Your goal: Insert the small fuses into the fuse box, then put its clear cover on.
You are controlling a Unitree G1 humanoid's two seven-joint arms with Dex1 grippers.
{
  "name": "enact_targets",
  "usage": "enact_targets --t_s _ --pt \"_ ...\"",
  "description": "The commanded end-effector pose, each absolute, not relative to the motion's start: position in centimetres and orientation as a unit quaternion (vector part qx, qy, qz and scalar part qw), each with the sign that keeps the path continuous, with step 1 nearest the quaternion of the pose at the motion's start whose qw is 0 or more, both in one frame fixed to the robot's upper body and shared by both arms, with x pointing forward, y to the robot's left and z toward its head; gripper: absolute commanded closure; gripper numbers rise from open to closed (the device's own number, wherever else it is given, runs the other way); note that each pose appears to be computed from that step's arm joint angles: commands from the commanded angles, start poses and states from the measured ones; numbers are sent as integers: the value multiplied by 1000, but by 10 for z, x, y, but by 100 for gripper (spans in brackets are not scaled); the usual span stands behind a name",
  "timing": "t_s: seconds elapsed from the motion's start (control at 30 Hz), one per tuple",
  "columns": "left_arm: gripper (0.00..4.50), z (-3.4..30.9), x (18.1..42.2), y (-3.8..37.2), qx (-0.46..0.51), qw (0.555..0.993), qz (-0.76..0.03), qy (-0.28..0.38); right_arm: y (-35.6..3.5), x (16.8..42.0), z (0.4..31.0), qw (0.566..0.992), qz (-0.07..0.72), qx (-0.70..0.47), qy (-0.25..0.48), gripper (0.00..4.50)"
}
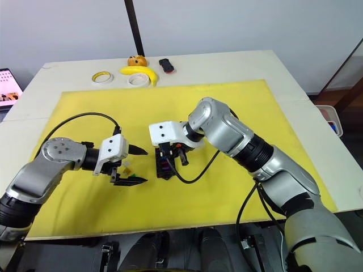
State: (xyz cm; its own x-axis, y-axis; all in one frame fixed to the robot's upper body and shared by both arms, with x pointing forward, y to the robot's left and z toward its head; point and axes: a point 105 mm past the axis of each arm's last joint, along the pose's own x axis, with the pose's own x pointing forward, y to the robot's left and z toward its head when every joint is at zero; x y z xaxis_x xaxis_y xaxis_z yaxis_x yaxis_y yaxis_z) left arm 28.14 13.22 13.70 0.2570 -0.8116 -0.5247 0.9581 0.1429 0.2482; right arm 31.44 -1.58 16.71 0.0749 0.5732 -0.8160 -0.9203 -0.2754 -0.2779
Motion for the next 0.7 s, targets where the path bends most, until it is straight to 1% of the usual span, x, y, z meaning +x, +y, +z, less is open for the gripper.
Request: enact_targets --t_s 0.03,0.23,0.47,0.7 --pt "3 145 282 130 287 743 -594 114 -19 314 155 562 649 -470 206 450" --pt "3 144 280 129 288 743 -594 113 -17 309 156 554 652 -478 199 450" --pt "3 145 282 130 292 742 -594 110 -8 301 169 553 661 -471 187 450" --pt "3 145 283 127 289 743 -595 106 -3 297 173 564 664 -449 198 450"
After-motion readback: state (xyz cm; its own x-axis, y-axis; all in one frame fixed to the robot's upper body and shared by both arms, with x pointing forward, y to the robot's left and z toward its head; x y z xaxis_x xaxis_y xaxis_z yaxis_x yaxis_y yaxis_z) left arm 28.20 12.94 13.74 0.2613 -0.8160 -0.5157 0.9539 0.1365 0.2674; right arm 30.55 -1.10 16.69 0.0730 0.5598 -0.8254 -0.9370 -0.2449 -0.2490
